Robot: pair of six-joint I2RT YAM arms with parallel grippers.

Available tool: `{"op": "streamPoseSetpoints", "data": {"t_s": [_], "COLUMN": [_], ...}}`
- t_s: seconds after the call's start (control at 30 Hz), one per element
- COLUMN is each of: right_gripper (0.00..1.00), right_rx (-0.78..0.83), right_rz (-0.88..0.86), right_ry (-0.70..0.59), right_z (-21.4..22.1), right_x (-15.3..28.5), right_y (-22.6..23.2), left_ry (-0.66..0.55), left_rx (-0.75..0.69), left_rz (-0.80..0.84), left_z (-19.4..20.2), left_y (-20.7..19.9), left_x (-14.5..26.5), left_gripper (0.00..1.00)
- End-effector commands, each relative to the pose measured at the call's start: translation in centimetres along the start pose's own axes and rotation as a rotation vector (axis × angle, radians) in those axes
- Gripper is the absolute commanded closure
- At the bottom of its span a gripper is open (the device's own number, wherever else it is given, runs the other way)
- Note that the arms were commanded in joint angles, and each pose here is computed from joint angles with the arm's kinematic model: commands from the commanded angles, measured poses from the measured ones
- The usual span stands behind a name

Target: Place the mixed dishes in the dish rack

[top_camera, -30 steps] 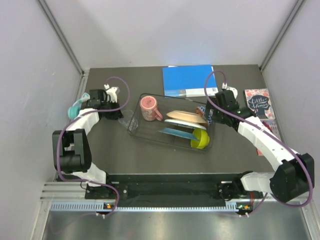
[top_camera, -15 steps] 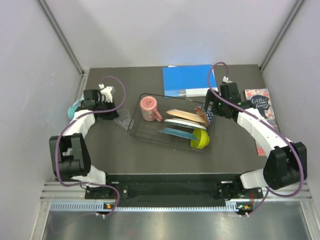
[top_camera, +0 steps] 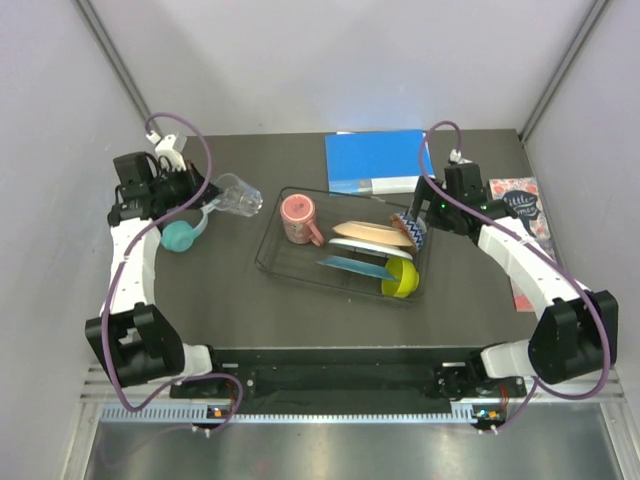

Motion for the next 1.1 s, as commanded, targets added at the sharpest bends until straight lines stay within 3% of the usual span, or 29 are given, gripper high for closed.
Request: {"op": "streamPoseSetpoints", "data": {"t_s": [0.0, 0.1, 0.2, 0.3, 0.33, 0.37, 0.43, 0.47, 0.63, 0.77, 1.07], "right_gripper": [0.0, 0.0, 0.0, 0.0, 0.0, 0.0, 0.0, 0.0, 0.0, 0.0, 0.0], "right_rx": [0.007, 0.019, 0.017, 0.002, 0.01, 0.036, 0.003, 0.026, 0.046, -0.01, -0.036], "right_rz": [-0.047, -0.131, -0.344, -0.67, -0.789, -0.942, -1.082, -1.18, -1.399, -1.577, -1.701], "right_ry": [-0.13, -0.22, -0.214, -0.185, -0.152, -0.189, -0.129, -0.115, 0.001, 0.004, -0.012], "right_z": [-3.5, -6.0, -6.6, -5.9, -5.1, -5.0, -2.9, -1.6, 1.7, 1.6, 0.6], "right_x": [2.7, 5.5, 7.9, 11.0, 12.5, 14.6, 15.8, 17.4, 19.3, 21.7, 23.2], "right_y": [1.3, 3.6, 7.7, 12.9, 14.5, 17.2, 19.6, 21.8, 26.6, 28.3, 29.2], "left_ry": [-0.115, -0.142, -0.178, -0.213, -0.17, -0.208, -0.177, -0.18, -0.126, -0.109, -0.092], "left_rx": [0.164, 0.249, 0.323, 0.389, 0.502, 0.423, 0.514, 0.489, 0.545, 0.574, 0.6], "left_rz": [0.267, 0.417, 0.571, 0.688, 0.732, 0.791, 0.852, 0.893, 0.966, 0.995, 0.981], "left_z": [-3.6, -5.9, -8.8, -10.8, -11.0, -11.5, -11.8, -11.8, -11.0, -10.2, -9.2], "left_y": [-4.5, -7.1, -9.7, -11.9, -12.7, -14.0, -14.9, -15.9, -18.2, -19.3, -19.2], "left_x": [0.6, 2.0, 4.1, 5.9, 6.3, 7.0, 7.1, 7.2, 6.1, 5.3, 4.3], "left_gripper": [1.0, 1.0, 1.0, 1.0, 1.0, 1.0, 1.0, 1.0, 1.0, 1.0, 1.0]}}
Point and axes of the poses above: each gripper's point midway between its finger pads, its own x axis back along the fingers, its own y axis along the line the jaws close on, z = x × y, the point moved 3 cm from there along x, back along the fingers, and after that the axes turned 5 degrees about -x, right-handed, at the moved point
